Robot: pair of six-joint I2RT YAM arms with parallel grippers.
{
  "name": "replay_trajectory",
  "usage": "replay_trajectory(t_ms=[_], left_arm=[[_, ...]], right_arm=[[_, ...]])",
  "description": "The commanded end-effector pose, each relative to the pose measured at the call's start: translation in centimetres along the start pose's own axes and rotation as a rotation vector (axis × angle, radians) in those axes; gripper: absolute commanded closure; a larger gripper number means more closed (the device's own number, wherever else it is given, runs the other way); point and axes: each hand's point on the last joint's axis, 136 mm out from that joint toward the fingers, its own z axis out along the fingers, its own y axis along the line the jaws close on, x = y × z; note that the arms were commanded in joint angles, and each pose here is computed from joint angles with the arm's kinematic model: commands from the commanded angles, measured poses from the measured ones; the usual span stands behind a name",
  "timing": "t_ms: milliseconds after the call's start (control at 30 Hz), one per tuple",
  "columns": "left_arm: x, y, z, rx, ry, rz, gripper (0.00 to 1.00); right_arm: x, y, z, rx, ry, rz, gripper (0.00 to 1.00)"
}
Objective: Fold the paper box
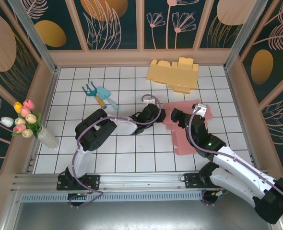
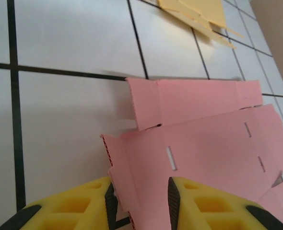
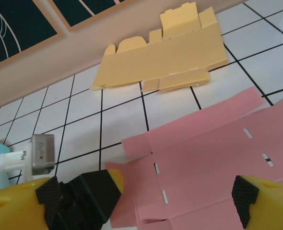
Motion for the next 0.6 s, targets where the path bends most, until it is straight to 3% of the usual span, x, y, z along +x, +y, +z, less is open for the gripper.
replay_trajectory(t_ms=[0,167,233,300,433,567], left_arm=[[0.5,0.5,0.6,-0.027,0.010,0.004,0.65],[0.4,0.4,0.6,-0.026,0.005,0.006,0.72],[0.0,0.2,0.4,-0.023,-0.006,0.022,0.83],[-1.0,-0.1,-0.6,-0.031,-0.039,0.067,1.00],[-5.0,-0.3,-5.1,-0.073,-0.186,0.198,1.00],[-8.1,-0.3,-10.4,-0.116,-0.309,0.370,1.00]], right_arm=[[-0.9,1.1,-0.3,-0.035,-0.007,0.004,0.05],[-0.7,1.2,0.0,-0.033,-0.005,0.001,0.05],[-0.7,1.3,0.1,-0.034,-0.003,-0.003,0.05],[-0.6,1.7,0.1,-0.052,0.007,-0.008,0.05],[-1.6,3.3,-0.3,-0.112,0.011,-0.017,0.05],[-5.3,6.3,-0.7,-0.173,-0.055,-0.073,0.04]])
